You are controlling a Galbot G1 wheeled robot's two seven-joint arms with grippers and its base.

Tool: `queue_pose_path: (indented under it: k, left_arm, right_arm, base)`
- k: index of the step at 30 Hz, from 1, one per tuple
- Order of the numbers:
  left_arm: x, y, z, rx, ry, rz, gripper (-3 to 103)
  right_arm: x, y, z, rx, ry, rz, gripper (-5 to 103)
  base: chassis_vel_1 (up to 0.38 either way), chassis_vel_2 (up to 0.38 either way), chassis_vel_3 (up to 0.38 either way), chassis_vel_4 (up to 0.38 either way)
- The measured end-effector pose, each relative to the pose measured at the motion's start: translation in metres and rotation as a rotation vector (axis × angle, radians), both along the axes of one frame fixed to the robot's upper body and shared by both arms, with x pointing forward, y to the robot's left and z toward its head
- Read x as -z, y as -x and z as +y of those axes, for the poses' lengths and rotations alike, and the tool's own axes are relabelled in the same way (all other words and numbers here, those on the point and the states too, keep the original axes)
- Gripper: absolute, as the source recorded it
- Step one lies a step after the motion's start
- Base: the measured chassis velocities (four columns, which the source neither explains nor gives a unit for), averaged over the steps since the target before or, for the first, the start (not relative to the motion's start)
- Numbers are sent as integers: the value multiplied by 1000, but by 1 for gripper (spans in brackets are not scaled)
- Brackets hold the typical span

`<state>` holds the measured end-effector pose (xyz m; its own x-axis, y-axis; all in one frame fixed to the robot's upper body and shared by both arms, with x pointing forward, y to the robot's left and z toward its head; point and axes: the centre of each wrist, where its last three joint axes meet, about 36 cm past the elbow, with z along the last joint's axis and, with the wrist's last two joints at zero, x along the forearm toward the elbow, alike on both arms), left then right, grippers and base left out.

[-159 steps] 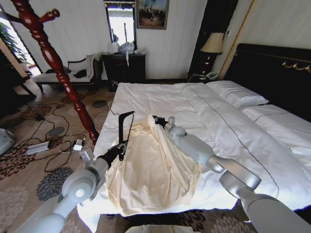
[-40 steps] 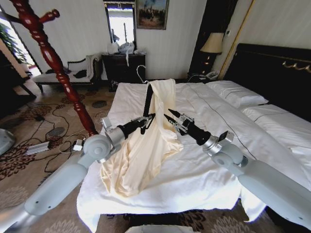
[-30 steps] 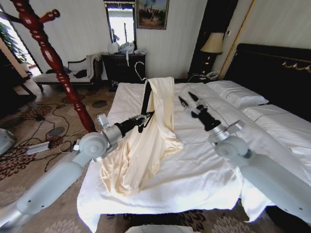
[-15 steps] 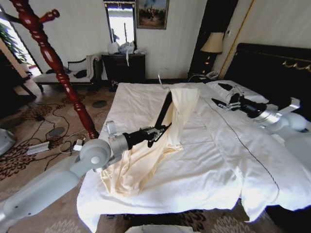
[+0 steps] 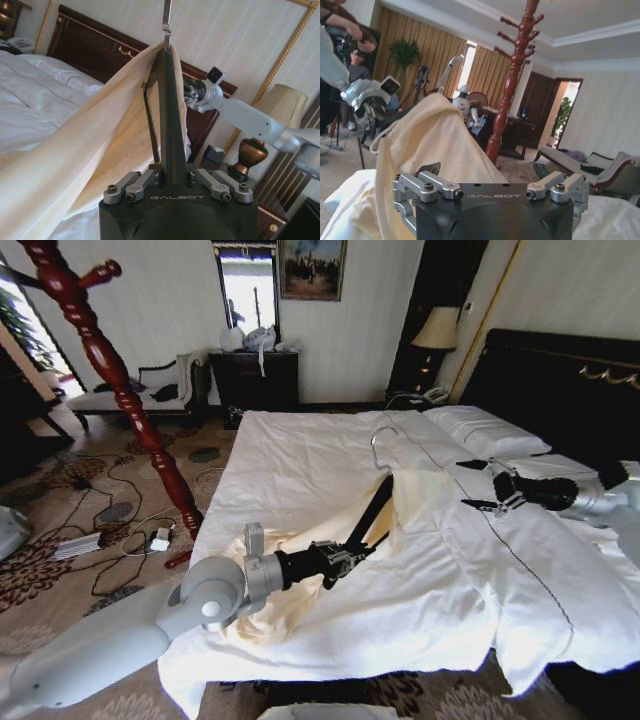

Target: Pick up the clothes from the bed and hang them on the clothes hanger.

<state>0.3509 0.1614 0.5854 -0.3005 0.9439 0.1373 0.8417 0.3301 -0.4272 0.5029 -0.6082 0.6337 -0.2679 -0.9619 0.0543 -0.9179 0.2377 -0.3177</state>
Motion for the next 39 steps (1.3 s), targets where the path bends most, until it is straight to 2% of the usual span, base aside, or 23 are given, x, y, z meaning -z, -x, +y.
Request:
queue_pose_path:
  k: [3, 8, 11, 16, 18, 22, 24, 27, 28, 31, 33, 36, 39]
  left_arm:
    - [1, 7, -2, 21, -12, -1, 20]
    - [-1, 10, -5, 38, -11, -5, 20]
    - [-2, 11, -5, 43, -11, -5, 20]
    - [-4, 14, -7, 52, -12, -13, 20]
    - [-4, 14, -7, 53, -13, -15, 20]
    - [-5, 12, -7, 46, -15, -34, 20]
    - [-5, 11, -7, 44, -14, -37, 20]
    - [-7, 6, -8, 38, -7, -47, 20]
    - [-7, 6, -8, 38, -7, -47, 20]
    - [-5, 2, -9, 32, -9, -47, 20]
    - [-5, 1, -9, 32, -9, -47, 20]
    - [-4, -1, -8, 24, -15, -52, 20]
    - [-3, -4, -8, 14, -19, -57, 20]
  right_arm:
    - [3, 0, -3, -26, 80, 16, 100]
    - [9, -2, 3, -65, 115, 33, 100]
    - [12, -3, 6, -72, 124, 39, 101]
    - [16, -4, 8, -78, 125, 49, 90]
    - [16, -4, 8, -77, 124, 50, 90]
    - [18, -4, 15, -94, 111, 43, 68]
    - [19, -4, 15, -97, 111, 43, 68]
    - [20, -2, 22, -119, 122, 32, 52]
    - [20, -2, 22, -119, 122, 32, 52]
    - [20, -3, 27, -133, 121, 25, 36]
    - [20, -3, 27, -134, 121, 23, 36]
    - [20, -3, 28, -138, 125, 18, 25]
    - [20, -2, 29, -139, 127, 14, 25]
  base:
    - [0, 0, 0, 0]
    - [0, 0, 0, 0]
    - [0, 0, 0, 0]
    - [0, 0, 0, 0]
    - [0, 0, 0, 0]
    - [0, 0, 0, 0]
    - [0, 0, 0, 0]
    - [0, 0, 0, 0]
    - [0, 0, 0, 0]
    - [0, 0, 0, 0]
    - [0, 0, 0, 0]
    - [0, 0, 0, 0]
    - [0, 0, 0, 0]
